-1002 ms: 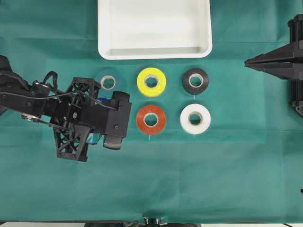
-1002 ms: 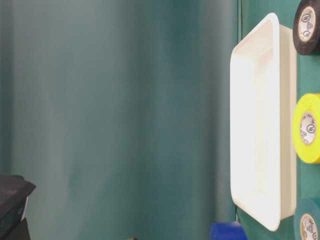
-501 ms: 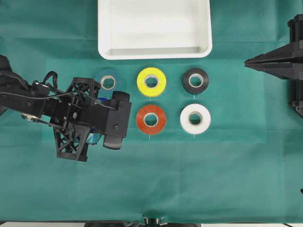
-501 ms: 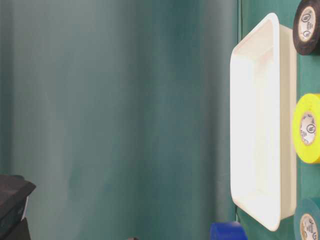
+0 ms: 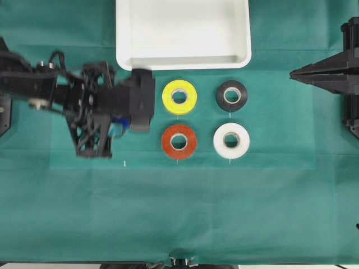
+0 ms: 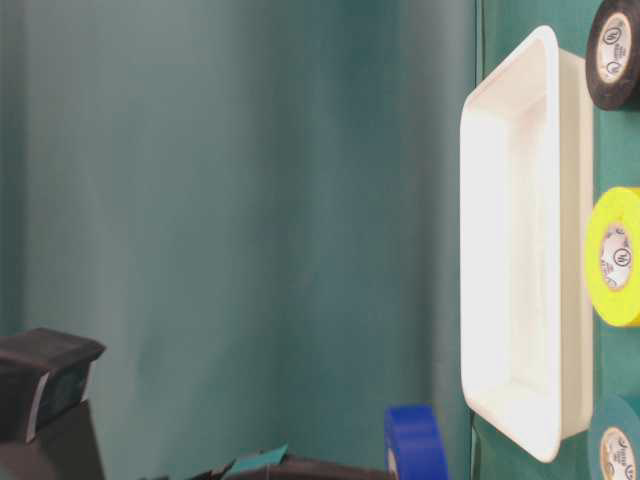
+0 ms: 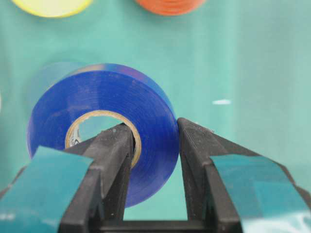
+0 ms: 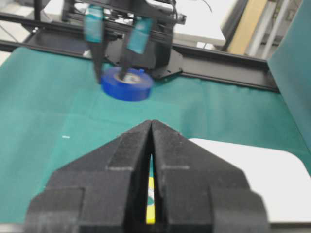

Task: Place the tape from the fixed location into the white case.
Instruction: 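Lift the blue roll and carry it toward the white tray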

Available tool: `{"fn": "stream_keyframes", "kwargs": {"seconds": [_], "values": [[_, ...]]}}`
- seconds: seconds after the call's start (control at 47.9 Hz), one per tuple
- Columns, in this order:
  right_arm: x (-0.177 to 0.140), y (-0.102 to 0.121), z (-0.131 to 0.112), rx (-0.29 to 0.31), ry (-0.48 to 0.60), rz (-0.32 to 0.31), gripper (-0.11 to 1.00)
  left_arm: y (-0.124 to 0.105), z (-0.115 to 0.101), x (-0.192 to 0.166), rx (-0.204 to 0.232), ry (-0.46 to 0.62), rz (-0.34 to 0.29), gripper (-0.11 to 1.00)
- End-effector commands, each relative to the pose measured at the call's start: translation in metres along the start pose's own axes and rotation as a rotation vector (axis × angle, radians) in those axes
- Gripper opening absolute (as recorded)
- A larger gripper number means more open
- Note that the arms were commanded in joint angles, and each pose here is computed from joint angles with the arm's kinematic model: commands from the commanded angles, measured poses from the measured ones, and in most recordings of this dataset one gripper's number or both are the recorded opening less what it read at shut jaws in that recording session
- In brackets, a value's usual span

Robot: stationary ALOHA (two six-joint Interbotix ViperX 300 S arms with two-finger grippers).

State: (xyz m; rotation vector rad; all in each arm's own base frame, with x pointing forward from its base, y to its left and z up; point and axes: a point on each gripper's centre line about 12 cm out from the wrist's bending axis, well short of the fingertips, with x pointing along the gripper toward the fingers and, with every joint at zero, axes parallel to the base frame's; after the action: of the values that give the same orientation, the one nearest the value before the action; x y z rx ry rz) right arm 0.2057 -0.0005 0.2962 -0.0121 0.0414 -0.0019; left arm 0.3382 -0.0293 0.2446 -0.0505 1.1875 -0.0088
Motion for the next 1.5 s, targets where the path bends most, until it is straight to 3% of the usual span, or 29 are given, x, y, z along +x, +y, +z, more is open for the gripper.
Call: {"fn": "stream_keyframes", "kwargs": {"seconds": [0.0, 0.167, 0.397, 0.606, 0.877, 1.253, 1.483], "values": [[0.002, 0.000, 0.013, 0.002, -0.029, -0.002, 0.00, 0.016, 0.004, -0.014, -0.040, -0.045, 0.016, 0.25], [0.002, 0.000, 0.013, 0.002, -0.031, -0.002, 0.00, 0.041, 0.005, -0.017, -0.104, -0.056, 0.044, 0.25], [0.002, 0.000, 0.013, 0.002, -0.031, -0.002, 0.00, 0.065, 0.003, -0.020, -0.111, -0.060, 0.075, 0.25], [0.002, 0.000, 0.014, 0.002, -0.032, -0.002, 0.00, 0.091, 0.000, -0.023, -0.165, -0.061, 0.106, 0.25], [0.002, 0.000, 0.013, 0.002, -0.021, -0.002, 0.00, 0.117, -0.004, -0.027, -0.192, -0.064, 0.142, 0.25], [0.002, 0.000, 0.013, 0.000, -0.023, -0.002, 0.00, 0.123, -0.003, -0.028, -0.204, -0.077, 0.149, 0.25], [0.002, 0.000, 0.014, -0.002, -0.025, -0.002, 0.00, 0.127, 0.013, -0.027, -0.198, -0.115, 0.154, 0.25]]}}
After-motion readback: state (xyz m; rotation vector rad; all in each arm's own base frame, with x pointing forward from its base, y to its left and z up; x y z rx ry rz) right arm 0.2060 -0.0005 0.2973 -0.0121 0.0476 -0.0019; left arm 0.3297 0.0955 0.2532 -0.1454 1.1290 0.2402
